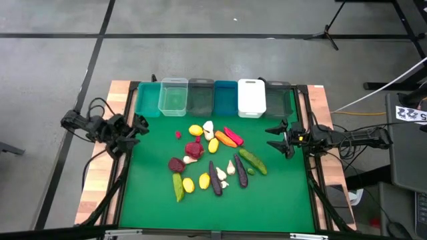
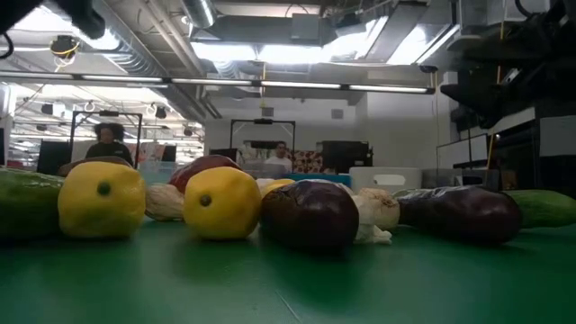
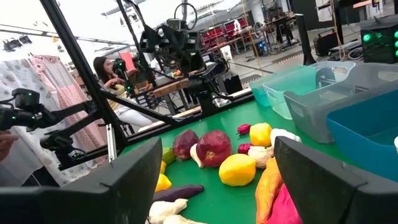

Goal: Sort produce into baskets
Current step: Put the apple into the green bin

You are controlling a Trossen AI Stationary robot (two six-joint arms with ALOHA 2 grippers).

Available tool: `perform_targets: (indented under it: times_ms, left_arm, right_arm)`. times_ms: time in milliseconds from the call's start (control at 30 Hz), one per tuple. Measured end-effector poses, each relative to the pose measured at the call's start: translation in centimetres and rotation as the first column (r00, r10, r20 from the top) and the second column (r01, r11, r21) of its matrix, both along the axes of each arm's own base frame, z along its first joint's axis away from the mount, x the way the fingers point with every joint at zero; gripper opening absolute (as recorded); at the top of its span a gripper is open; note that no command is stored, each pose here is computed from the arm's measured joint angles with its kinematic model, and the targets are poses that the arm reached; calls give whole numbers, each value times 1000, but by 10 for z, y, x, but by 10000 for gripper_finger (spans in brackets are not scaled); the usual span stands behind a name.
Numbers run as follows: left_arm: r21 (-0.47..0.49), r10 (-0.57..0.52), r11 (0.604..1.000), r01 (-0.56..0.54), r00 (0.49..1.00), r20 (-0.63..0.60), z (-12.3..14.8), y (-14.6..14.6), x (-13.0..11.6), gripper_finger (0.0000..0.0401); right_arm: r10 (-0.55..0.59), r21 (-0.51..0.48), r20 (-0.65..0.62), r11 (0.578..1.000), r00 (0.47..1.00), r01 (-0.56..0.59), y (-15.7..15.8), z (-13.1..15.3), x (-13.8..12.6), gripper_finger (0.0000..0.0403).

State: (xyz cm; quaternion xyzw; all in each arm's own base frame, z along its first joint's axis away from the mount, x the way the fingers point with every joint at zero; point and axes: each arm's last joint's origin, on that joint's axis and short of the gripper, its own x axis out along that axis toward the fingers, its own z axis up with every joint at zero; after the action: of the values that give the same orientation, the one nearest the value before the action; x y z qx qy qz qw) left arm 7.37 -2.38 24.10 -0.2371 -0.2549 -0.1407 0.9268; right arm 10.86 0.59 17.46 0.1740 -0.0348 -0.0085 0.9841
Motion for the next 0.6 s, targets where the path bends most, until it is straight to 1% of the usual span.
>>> perform_targets:
  times_ms: [100,200,233,333,367,400,433,500,533,567,600]
  left_arm:
    - [-27,-33,999,33,999,3,18,-1,1,240]
    - [-68,-55,996,58,998,39,36,-3,7,240]
    - [-61,-40,997,44,997,69,42,-4,9,240]
    - [-5,56,998,-56,981,185,61,-5,15,240]
    - [-2,66,998,-67,978,197,67,-6,18,240]
    - [7,67,998,-70,981,183,74,-7,23,240]
    - [31,66,997,-71,988,140,79,-10,30,240]
    - [110,64,992,-61,998,-19,87,-17,47,240]
    - [149,65,988,-48,991,-117,90,-20,57,240]
    - [168,70,985,-34,974,-214,95,-24,67,240]
    - [189,84,982,-24,945,-315,98,-28,78,240]
  right_arm:
    - [0,1,11,1000,1000,0,0,4,0,310]
    - [0,5,56,1000,998,-1,0,19,-2,310]
    - [0,6,74,1000,997,-1,0,25,-3,310]
    - [0,6,114,1000,993,-1,0,40,-5,310]
    - [0,4,131,1000,991,0,0,46,-6,310]
    - [-1,4,148,1000,989,0,-1,51,-7,310]
    - [5,2,160,1000,987,-5,0,55,-8,310]
    - [31,-3,170,1000,985,-31,0,62,-10,310]
    - [47,-7,178,999,983,-46,1,66,-10,310]
    - [61,-10,188,998,980,-61,1,69,-11,310]
    - [76,-14,197,997,977,-75,1,71,-12,310]
